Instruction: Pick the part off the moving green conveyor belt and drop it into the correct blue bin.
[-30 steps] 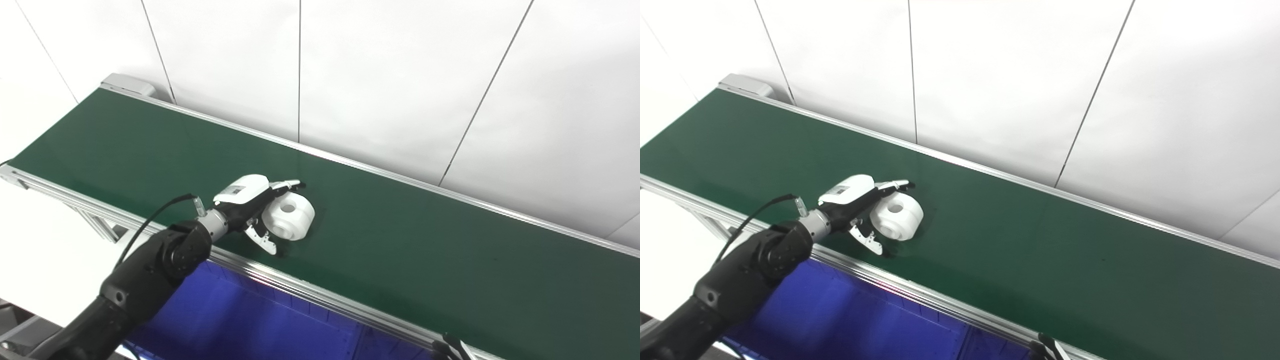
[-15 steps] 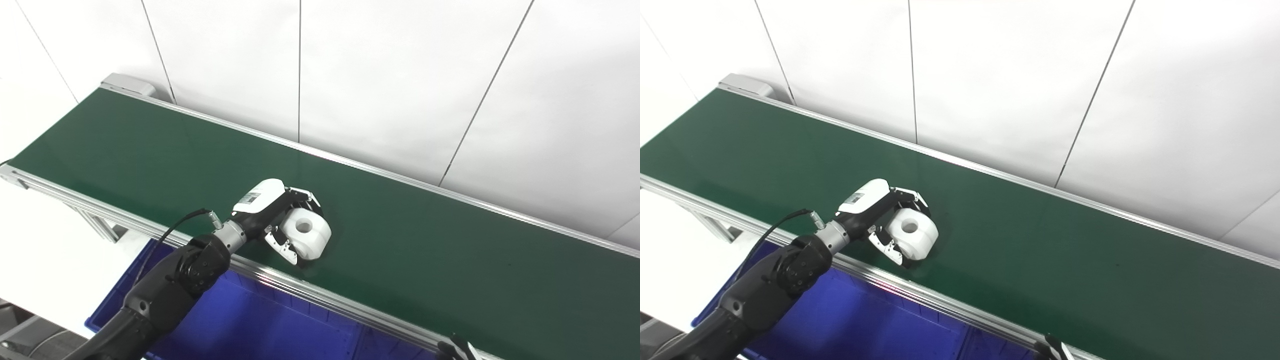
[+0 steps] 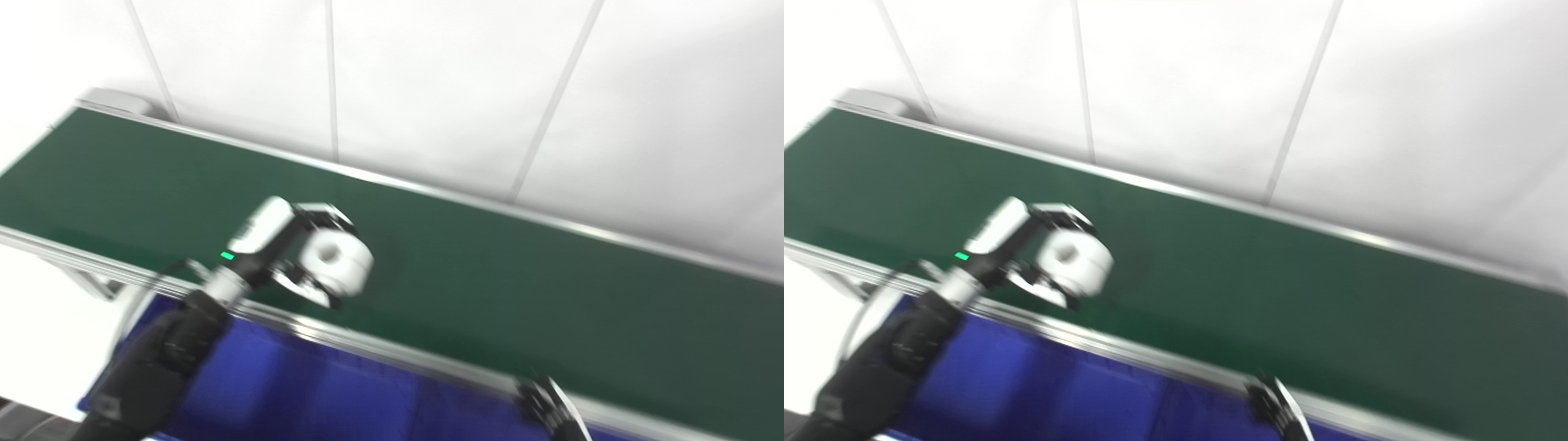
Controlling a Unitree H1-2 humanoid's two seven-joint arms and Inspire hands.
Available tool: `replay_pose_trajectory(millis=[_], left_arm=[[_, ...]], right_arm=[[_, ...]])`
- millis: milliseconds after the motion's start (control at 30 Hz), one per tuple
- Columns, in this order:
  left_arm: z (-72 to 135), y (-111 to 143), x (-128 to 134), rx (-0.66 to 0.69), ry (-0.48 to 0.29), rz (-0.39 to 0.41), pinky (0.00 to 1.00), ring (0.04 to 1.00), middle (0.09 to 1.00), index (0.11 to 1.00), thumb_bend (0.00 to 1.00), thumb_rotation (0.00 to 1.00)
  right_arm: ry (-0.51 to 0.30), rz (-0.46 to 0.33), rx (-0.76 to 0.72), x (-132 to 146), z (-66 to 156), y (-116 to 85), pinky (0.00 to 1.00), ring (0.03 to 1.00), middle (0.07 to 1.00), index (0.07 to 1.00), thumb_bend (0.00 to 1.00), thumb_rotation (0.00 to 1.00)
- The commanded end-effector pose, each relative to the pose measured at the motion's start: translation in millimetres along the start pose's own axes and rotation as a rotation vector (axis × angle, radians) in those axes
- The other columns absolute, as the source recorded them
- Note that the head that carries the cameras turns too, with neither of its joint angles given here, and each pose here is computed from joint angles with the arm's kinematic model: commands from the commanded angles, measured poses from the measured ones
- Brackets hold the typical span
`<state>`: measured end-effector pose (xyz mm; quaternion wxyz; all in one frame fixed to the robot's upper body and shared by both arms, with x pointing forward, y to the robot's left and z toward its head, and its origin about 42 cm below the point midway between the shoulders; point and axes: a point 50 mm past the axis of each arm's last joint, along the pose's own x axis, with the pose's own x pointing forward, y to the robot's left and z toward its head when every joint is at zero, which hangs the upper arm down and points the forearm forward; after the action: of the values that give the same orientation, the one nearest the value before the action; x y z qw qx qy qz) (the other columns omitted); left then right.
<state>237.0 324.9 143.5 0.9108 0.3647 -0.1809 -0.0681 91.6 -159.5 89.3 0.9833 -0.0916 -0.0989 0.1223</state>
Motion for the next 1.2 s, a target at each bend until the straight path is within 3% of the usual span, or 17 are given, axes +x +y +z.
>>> replay_pose_trajectory(millis=[0, 267, 433, 567, 633, 667, 733, 833, 1067, 1167], left_arm=[[13.5, 16.9, 2.0, -0.018, -0.091, 0.039, 0.37, 0.429, 0.453, 0.529, 0.51, 0.0], [42.3, 18.5, -16.1, -0.089, -0.122, 0.049, 0.42, 0.471, 0.473, 0.514, 0.52, 0.0], [55.1, 5.6, -33.6, -0.124, -0.115, 0.041, 0.39, 0.449, 0.469, 0.513, 0.52, 0.0], [59.4, -7.4, -50.8, -0.16, -0.074, 0.021, 0.35, 0.413, 0.447, 0.519, 0.52, 0.0], [60.5, -13.1, -60.1, -0.171, -0.054, 0.014, 0.21, 0.272, 0.466, 0.497, 0.52, 0.0], [61.3, -16.1, -65.7, -0.176, -0.04, 0.007, 0.2, 0.274, 0.433, 0.513, 0.52, 0.0], [63.0, -21.4, -76.1, -0.192, -0.011, -0.005, 0.35, 0.416, 0.461, 0.511, 0.52, 0.0], [64.9, -28.9, -90.7, -0.215, 0.05, -0.026, 0.43, 0.477, 0.48, 0.501, 0.52, 0.0], [59.1, -51.6, -121.8, -0.275, 0.147, -0.089, 0.45, 0.501, 0.487, 0.496, 0.52, 0.0], [53.3, -62.9, -131.1, -0.281, 0.178, -0.11, 0.35, 0.423, 0.48, 0.502, 0.52, 0.0]], right_arm=[[-0.082, -0.011, 0.018, 2.6, 17.6, 0.8, 0.68, 0.755, 0.799, 0.848, 0.77, 0.62], [-0.077, -0.019, 0.017, 11.1, 34.1, 5.3, 0.72, 0.795, 0.826, 0.859, 0.75, 0.57], [-0.048, -0.007, 0.001, 16.5, 36.6, 6.0, 0.73, 0.809, 0.839, 0.874, 0.75, 0.57], [-0.01, 0.004, -0.003, 17.4, 33.1, 7.2, 0.74, 0.823, 0.848, 0.886, 0.77, 0.59], [0.002, 0.011, -0.01, 16.7, 31.0, 7.7, 0.74, 0.827, 0.853, 0.888, 0.77, 0.6], [0.007, 0.013, -0.012, 16.2, 29.6, 8.0, 0.74, 0.83, 0.855, 0.889, 0.77, 0.61], [0.016, 0.017, -0.01, 15.7, 26.8, 8.6, 0.75, 0.833, 0.854, 0.889, 0.77, 0.6], [0.036, 0.024, -0.002, 15.5, 23.2, 8.8, 0.76, 0.84, 0.858, 0.891, 0.77, 0.58], [0.074, 0.043, -0.017, 14.1, 14.9, 9.4, 0.77, 0.841, 0.857, 0.889, 0.77, 0.59], [0.092, 0.053, -0.019, 12.6, 10.7, 10.3, 0.78, 0.846, 0.862, 0.895, 0.78, 0.59]])
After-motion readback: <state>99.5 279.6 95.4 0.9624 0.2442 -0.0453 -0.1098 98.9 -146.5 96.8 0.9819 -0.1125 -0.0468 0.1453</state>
